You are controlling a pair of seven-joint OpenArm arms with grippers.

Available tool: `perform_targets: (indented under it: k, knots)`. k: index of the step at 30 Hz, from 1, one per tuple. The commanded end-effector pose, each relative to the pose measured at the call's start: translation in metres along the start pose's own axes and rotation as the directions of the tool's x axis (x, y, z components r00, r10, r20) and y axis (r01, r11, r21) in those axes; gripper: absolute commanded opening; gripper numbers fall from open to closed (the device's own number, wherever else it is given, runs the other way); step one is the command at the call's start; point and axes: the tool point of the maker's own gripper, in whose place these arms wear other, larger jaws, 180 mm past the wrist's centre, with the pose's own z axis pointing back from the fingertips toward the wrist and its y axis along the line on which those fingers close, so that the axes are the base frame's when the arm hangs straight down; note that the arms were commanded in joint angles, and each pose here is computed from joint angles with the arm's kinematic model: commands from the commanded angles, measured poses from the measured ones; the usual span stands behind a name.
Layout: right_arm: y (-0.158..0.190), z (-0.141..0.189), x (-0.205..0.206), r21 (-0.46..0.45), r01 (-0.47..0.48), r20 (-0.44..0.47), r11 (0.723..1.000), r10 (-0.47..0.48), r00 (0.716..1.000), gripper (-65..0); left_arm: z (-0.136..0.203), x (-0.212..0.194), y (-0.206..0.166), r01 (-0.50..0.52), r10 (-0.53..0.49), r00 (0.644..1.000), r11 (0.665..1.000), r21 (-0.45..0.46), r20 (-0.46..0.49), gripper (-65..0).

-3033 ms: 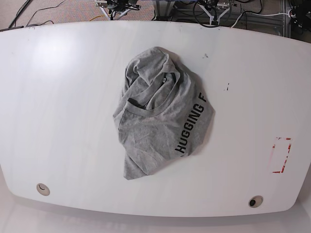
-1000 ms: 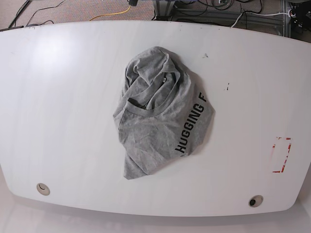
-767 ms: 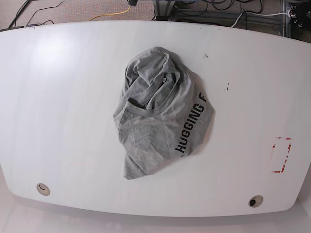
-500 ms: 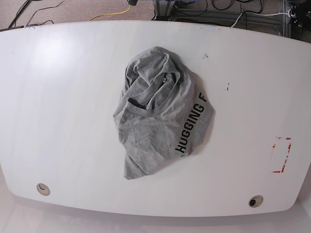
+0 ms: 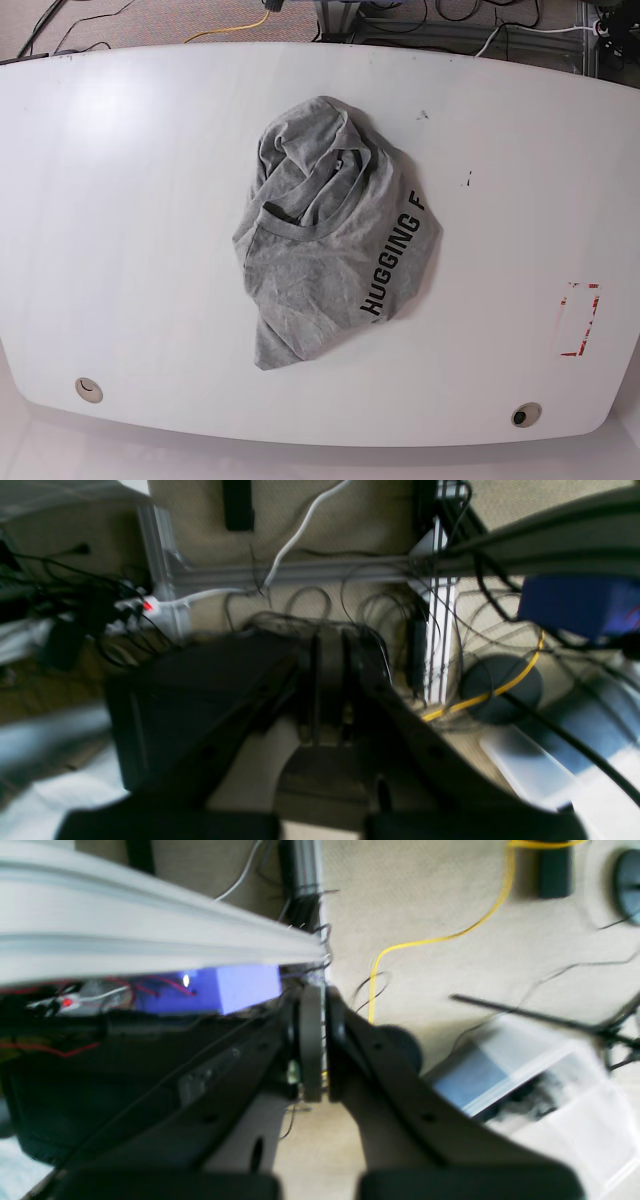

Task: Layout the t-shirt on the table in an organized manner, then fold the t-shirt properly

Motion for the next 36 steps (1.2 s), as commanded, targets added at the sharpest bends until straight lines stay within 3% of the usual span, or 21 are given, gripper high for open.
perform_targets:
  k: [1,13,36]
  knots:
    - [0.003,0.013,0.008,0.005,0.004,0.025,1.0,-0.004,1.0,-64.2,0.012,0.015,0.007,0.015,-0.016,0.999,1.0,0.018,0.044,-65.0]
    - [0.013,0.027,0.053,0.019,-0.038,0.129,0.999,0.035,0.991,-64.2,0.017,0.054,0.014,0.027,-0.033,0.989,0.999,0.039,0.143,-65.0]
    - [0.024,0.001,0.127,0.044,-0.076,0.339,0.996,0.057,0.939,-64.2,-0.016,0.147,0.022,-0.022,-0.009,0.926,0.997,0.078,0.378,-65.0]
